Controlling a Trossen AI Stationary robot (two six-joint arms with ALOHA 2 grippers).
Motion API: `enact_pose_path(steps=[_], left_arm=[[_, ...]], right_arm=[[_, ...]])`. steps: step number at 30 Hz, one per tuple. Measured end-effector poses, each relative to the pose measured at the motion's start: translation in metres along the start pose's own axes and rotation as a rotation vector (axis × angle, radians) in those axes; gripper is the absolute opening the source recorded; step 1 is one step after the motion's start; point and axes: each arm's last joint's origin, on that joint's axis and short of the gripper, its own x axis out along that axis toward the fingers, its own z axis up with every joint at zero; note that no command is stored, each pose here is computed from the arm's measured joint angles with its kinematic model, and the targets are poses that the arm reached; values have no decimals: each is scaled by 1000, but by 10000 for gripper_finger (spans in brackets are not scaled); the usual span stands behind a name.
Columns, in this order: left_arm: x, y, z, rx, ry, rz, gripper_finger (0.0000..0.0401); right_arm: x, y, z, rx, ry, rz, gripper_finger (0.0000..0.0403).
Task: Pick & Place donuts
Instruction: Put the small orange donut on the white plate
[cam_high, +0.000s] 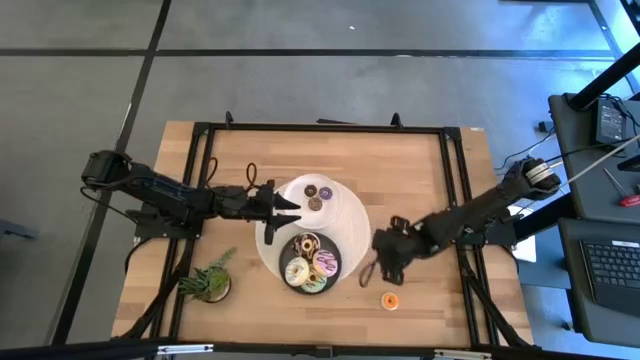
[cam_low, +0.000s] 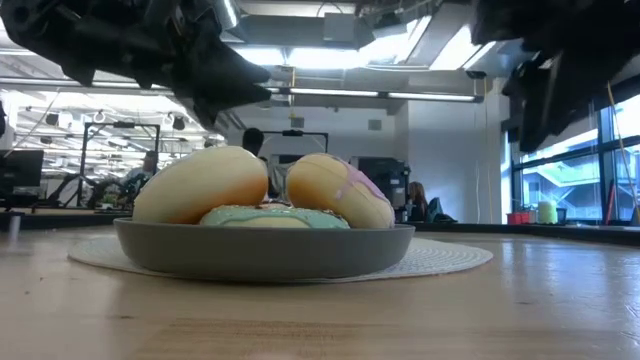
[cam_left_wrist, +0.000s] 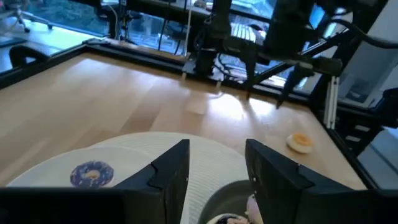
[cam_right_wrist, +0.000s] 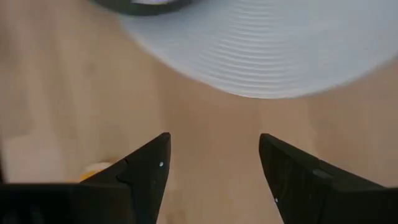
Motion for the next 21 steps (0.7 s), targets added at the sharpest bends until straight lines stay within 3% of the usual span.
enact_pose_path(steps=[3, 8, 14, 21], left_arm=[[0, -1, 0, 1, -1, -4, 152], [0, -1, 0, 1, 0, -1, 149], [0, -1, 0, 1, -1, -1, 150], [0, -1, 0, 1, -1, -1, 148]], right_arm=[[0, 17, -13, -99, -36, 65, 246], [5, 45, -38, -281, 31, 150, 246], [23, 63, -58, -283, 90, 117, 246], [50, 72, -63, -256, 105, 74, 245]])
